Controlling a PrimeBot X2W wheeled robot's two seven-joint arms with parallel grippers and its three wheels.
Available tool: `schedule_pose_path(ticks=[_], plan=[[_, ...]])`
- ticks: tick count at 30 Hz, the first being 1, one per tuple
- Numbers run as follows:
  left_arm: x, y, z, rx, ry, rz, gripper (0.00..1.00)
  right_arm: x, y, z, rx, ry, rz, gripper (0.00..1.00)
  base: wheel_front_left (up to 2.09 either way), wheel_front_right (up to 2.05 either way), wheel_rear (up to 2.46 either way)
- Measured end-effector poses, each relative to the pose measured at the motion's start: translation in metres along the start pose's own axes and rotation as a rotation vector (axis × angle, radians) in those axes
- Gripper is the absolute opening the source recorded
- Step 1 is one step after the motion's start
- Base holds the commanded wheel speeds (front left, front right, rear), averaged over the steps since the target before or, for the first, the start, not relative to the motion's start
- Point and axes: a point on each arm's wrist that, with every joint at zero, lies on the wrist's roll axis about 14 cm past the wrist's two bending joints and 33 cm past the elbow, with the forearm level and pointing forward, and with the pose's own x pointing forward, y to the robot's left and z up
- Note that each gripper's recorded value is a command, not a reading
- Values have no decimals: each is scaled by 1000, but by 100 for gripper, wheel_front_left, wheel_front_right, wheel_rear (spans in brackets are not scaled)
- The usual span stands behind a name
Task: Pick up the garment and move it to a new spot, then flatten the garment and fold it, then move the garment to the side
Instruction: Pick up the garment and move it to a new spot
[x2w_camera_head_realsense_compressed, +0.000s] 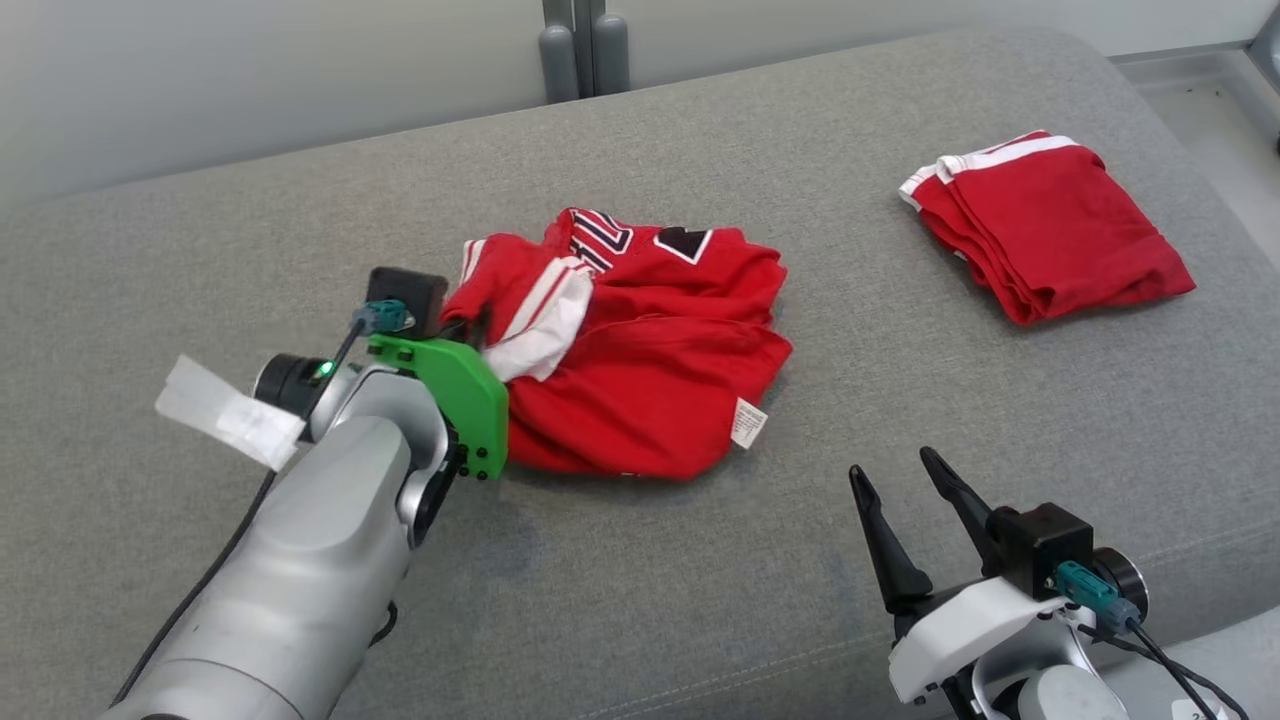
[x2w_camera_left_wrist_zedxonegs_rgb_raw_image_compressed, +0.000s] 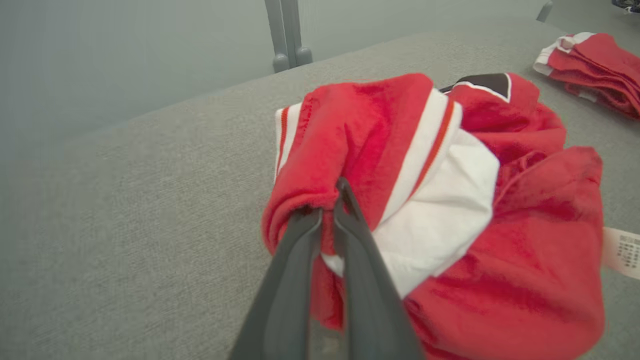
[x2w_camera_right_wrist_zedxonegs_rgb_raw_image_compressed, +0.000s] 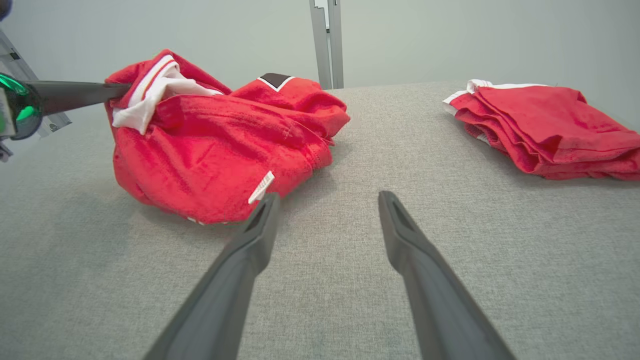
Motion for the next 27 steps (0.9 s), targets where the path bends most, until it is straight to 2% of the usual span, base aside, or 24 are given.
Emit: schedule_pose_path(ticks=[2, 3, 4, 5, 10, 16, 22, 27], plan=[[-5, 20, -11, -34, 19, 66, 0, 2, 1, -1, 0, 1, 6, 100, 0, 0, 0], [-9, 28, -17, -48, 27, 94, 33, 3, 3, -1, 1, 3, 11, 100, 0, 0, 0], [-12, 34, -23, -69, 41, 115, 83, 4, 4, -1, 1, 4, 15, 100, 0, 0, 0], [-15, 39, -28, -96, 48, 133, 100, 5, 5, -2, 1, 4, 19, 100, 0, 0, 0], [-31, 55, -42, -132, 63, 186, 100, 9, 15, 0, 2, 0, 51, 100, 0, 0, 0], [-48, 61, -37, -139, 17, 206, 100, 9, 23, 4, 2, -15, 78, 100, 0, 0, 0], [-56, 45, -22, -137, -43, 172, 100, 5, 32, 9, 3, -27, 105, 100, 0, 0, 0], [-54, 18, -4, -127, -84, 103, 100, 4, 37, 12, 2, -39, 117, 100, 0, 0, 0]])
